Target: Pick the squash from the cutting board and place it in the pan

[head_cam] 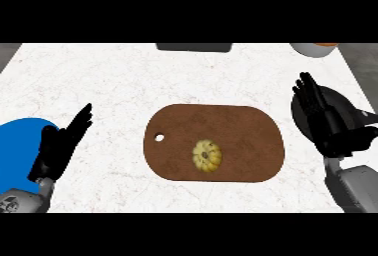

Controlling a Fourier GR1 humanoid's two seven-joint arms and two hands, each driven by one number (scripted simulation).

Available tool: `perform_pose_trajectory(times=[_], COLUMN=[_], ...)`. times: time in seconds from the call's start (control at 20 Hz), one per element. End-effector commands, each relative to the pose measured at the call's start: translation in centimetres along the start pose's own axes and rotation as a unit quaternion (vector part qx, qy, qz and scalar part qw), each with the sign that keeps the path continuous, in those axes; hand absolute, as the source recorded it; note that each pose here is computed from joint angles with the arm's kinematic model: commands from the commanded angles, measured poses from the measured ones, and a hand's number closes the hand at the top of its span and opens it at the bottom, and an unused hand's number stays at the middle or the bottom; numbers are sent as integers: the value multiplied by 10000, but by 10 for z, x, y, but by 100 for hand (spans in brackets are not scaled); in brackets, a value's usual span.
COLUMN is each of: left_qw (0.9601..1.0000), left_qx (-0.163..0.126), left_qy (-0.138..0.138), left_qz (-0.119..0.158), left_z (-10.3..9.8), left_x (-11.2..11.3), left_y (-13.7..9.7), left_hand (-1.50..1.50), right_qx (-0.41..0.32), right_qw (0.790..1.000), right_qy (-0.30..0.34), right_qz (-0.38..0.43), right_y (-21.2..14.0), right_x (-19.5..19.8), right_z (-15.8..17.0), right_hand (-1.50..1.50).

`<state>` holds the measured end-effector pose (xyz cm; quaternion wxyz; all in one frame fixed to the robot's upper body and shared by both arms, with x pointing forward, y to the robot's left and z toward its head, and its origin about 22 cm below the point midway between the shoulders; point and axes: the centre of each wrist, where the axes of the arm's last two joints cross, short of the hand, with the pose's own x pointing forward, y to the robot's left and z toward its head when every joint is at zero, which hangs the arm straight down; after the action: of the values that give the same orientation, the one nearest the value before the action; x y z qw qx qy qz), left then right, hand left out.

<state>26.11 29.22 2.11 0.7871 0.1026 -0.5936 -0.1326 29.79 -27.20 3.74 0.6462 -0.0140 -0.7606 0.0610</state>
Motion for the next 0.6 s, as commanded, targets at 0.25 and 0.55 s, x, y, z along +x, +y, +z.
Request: perform_pose_trajectory(times=[0.25,0.55], left_qw=[9832,9808], left_qx=[257,731], left_qy=[-1752,-1558], left_qz=[443,920], left_z=[-21,-24], left_x=[72,54], left_y=[-9,-17], left_hand=[0,0], right_qx=[4219,3849], right_qw=[8892,8448], right_qy=[518,-1681], right_qz=[1691,3316], right_y=[75,69], right_x=[22,94], right_z=[-13,-51], right_hand=[150,-150])
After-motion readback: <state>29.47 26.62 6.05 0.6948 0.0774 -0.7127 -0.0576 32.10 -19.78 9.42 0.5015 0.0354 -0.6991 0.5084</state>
